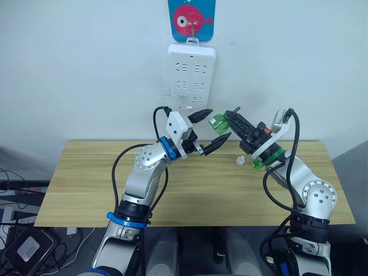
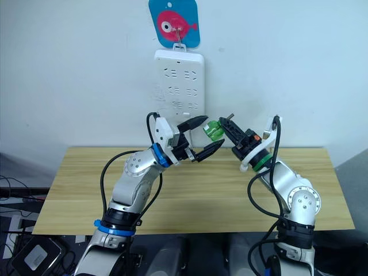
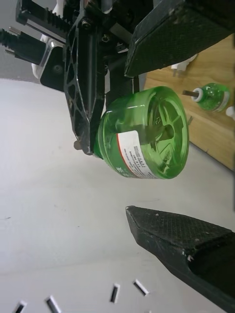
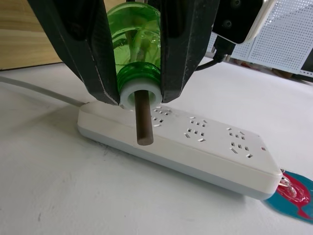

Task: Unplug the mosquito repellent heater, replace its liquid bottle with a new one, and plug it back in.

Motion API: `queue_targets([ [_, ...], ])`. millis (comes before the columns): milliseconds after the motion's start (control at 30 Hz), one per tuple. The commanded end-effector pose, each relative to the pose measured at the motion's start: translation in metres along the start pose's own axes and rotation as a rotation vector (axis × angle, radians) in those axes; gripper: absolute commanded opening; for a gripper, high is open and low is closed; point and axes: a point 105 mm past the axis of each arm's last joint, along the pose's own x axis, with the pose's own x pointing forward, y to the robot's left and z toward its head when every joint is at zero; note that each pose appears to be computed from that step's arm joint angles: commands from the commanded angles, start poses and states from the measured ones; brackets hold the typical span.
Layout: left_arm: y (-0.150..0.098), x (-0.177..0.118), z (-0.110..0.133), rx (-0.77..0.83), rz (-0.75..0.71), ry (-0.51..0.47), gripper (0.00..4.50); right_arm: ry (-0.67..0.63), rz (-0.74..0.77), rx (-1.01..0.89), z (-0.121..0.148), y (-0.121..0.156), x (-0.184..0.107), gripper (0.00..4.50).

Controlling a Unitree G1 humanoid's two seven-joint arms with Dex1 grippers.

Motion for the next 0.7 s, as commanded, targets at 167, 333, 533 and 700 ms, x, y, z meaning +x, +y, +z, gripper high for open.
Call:
queue_targets([
  [167, 0.0002, 0.0032, 0.0078, -0.018, 0.010, -0.039, 3.57, -0.025, 0.066, 0.007, 0.0050, 0.0195, 0.0006, 0.85],
  [333, 0.0013, 0.0048, 0.0077, -0.022, 0.011, -0.041, 2.23, -0.029, 0.073, 0.022, 0.0044, 0.0222, 0.0027, 0.85],
  [533, 0.0042, 0.0084, 0.0112, -0.011, 0.022, -0.057, 2.23, -0.013, 0.075, 0.019, -0.0007, 0.0238, 0.0023, 0.85],
  [700, 0.0046, 0.0084, 0.0112, 0.008, 0.015, -0.049, 2.23, 0.007, 0.067, -0.003, -0.0035, 0.0225, 0.0025, 1.20],
])
